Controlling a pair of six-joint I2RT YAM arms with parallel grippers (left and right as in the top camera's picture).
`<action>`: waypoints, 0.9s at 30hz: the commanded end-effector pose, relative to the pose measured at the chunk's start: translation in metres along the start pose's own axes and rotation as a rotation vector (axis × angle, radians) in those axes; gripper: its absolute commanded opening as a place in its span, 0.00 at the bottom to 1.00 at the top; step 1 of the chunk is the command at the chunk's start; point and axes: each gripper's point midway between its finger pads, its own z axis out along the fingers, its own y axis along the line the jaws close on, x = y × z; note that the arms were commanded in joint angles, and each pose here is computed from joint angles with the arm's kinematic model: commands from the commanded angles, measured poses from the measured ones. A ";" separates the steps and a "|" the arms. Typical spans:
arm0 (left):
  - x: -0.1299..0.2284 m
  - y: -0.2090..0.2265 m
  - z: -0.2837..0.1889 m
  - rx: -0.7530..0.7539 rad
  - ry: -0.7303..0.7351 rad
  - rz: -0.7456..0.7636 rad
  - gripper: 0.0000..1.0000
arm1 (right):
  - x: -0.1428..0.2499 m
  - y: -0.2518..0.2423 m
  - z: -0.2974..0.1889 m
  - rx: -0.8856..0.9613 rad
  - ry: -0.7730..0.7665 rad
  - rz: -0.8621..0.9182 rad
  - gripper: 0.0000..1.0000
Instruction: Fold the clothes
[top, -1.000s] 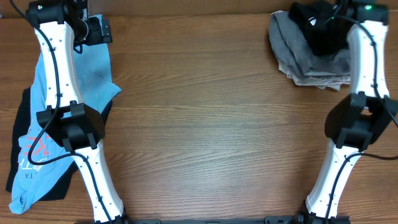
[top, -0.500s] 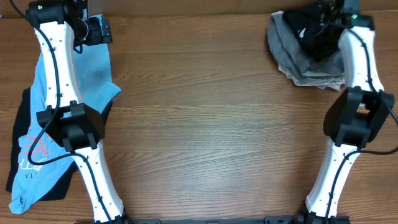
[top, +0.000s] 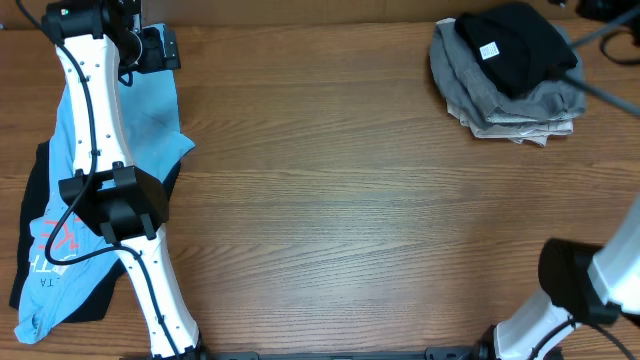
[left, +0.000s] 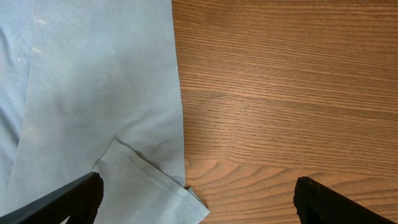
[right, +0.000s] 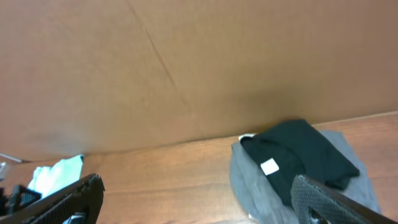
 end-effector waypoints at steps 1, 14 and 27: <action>-0.004 -0.001 -0.005 0.004 -0.016 -0.003 1.00 | 0.026 -0.015 0.019 0.032 0.117 0.041 1.00; -0.004 -0.001 -0.005 0.004 -0.016 -0.003 1.00 | 0.049 -0.002 -0.012 0.039 0.190 0.005 1.00; -0.004 -0.001 -0.005 0.004 -0.016 -0.003 1.00 | 0.033 0.058 -0.055 0.005 0.012 -0.161 1.00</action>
